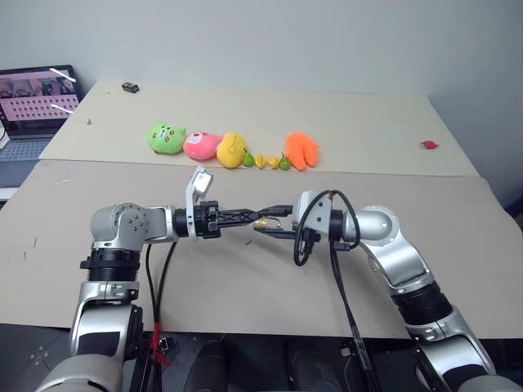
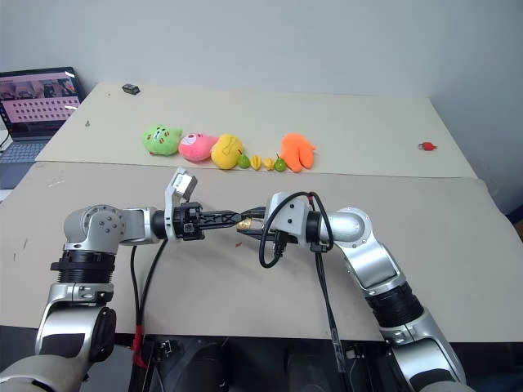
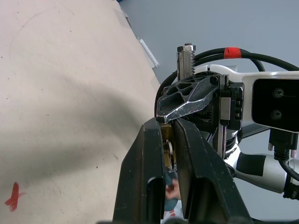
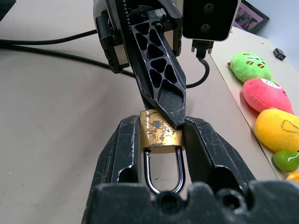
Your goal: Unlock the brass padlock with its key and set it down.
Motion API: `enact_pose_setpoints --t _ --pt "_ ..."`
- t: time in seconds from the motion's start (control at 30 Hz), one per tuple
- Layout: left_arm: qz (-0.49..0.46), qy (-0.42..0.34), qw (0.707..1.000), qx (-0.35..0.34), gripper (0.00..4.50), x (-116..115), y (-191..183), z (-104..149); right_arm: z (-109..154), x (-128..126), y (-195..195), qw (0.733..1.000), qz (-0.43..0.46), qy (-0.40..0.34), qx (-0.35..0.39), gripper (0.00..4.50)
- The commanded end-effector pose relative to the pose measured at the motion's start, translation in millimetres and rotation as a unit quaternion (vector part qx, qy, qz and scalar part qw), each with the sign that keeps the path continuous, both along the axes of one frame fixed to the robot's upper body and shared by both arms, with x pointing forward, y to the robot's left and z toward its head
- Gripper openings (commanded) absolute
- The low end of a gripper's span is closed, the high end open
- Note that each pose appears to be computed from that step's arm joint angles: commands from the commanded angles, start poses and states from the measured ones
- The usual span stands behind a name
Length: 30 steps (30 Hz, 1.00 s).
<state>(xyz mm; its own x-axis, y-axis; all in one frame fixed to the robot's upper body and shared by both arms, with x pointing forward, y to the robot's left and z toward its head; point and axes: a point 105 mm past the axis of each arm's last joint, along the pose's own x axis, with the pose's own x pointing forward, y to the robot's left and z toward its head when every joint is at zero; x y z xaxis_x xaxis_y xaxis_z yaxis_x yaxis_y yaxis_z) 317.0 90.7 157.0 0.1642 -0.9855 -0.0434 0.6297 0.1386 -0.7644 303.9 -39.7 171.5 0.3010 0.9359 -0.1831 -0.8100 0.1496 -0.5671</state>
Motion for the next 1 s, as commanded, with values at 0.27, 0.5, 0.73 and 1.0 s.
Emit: enact_pose_setpoints --t 0.27,0.5,0.73,1.0 --pt "-0.090 0.000 0.995 -0.043 0.95 -24 -19 19 14 8 -5 0.999 -0.022 -0.023 0.014 0.93" --pt "-0.089 -0.025 0.996 -0.015 2.27 -24 -21 13 14 9 -4 0.999 -0.022 -0.023 0.014 0.93" --pt "-0.077 -0.027 0.997 -0.016 1.77 -20 -16 12 14 9 -5 0.999 -0.024 -0.022 0.015 0.93" --pt "-0.053 -0.030 0.998 -0.012 1.16 -9 -16 11 13 9 -5 0.999 -0.024 -0.020 0.014 0.93"
